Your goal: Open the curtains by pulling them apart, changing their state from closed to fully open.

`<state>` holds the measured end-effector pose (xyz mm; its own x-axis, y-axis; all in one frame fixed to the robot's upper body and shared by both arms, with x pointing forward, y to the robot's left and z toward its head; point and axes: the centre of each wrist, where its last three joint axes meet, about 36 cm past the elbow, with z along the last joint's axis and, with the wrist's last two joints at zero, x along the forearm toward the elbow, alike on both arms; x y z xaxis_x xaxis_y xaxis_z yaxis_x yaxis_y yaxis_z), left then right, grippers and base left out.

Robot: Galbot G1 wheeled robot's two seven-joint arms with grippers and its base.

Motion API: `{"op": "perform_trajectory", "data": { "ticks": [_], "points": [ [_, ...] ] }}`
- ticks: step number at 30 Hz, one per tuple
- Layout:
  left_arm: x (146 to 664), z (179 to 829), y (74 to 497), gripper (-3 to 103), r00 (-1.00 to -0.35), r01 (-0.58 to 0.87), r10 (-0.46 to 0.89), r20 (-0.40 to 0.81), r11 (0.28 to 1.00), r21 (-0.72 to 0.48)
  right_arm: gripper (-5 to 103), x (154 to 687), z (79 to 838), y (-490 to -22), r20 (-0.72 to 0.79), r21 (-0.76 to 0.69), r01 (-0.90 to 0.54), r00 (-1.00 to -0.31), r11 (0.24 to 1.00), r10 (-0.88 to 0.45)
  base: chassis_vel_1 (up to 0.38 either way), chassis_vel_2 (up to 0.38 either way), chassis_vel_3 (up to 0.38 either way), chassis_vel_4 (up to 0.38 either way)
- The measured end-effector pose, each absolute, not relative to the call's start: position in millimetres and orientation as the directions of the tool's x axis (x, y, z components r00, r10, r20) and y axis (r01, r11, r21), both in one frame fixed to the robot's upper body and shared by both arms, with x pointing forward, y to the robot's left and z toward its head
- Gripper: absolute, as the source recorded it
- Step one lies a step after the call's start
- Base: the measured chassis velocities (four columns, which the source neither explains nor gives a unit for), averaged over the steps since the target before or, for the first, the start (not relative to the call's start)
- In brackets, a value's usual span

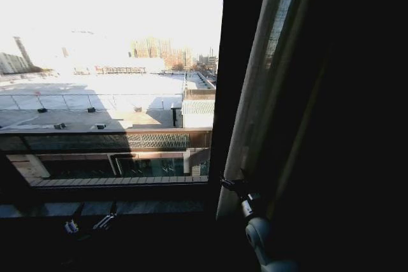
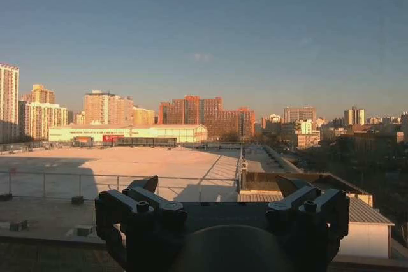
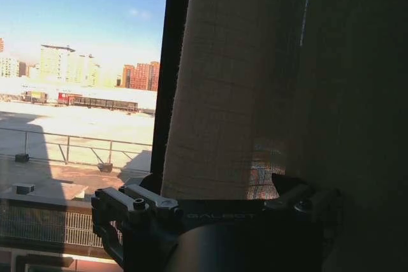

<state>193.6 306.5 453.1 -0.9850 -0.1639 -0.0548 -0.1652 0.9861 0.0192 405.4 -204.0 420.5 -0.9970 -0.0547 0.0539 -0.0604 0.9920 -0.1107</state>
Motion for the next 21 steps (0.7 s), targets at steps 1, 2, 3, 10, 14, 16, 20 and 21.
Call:
{"op": "perform_trajectory", "data": {
  "ticks": [1,2,3,10,14,16,20,21],
  "points": [
    [194,453,306,100,-0.985,-0.167,-0.166,-0.055,0.986,0.020,100,410,421,-205,0.050,-0.121,-0.047,-0.998,0.991,-0.041,0.000,0.000,0.000,0.000],
    [194,453,306,100,-0.985,-0.167,-0.166,-0.055,0.986,0.020,100,410,421,-205,0.050,-0.121,-0.047,-0.998,0.991,-0.041,0.000,0.000,0.000,0.000],
    [194,453,306,100,-0.984,-0.168,-0.167,-0.055,0.986,0.021,100,413,421,-205,0.047,-0.129,-0.039,-0.998,0.991,-0.034,0.000,0.000,0.000,0.000],
    [193,451,305,100,-0.983,-0.178,-0.177,-0.055,0.984,0.022,100,429,416,-191,0.041,-0.157,-0.002,-0.999,0.988,0.004,0.000,0.000,0.000,0.000],
    [192,451,305,100,-0.982,-0.182,-0.180,-0.061,0.983,0.024,79,436,413,-183,0.040,-0.158,0.019,-0.999,0.987,0.026,0.000,0.000,0.000,0.000],
    [192,451,306,100,-0.981,-0.183,-0.181,-0.063,0.983,0.025,68,438,412,-181,0.039,-0.157,0.022,-0.999,0.987,0.028,0.000,0.000,0.000,0.000],
    [193,452,305,100,-0.981,-0.184,-0.182,-0.070,0.983,0.023,57,440,412,-181,0.037,-0.157,0.024,-0.999,0.987,0.030,0.000,0.000,0.000,0.000],
    [193,453,305,100,-0.981,-0.184,-0.182,-0.072,0.983,0.022,52,440,412,-182,0.036,-0.158,0.025,-0.999,0.987,0.032,0.000,0.000,0.000,0.000]
  ]
}}
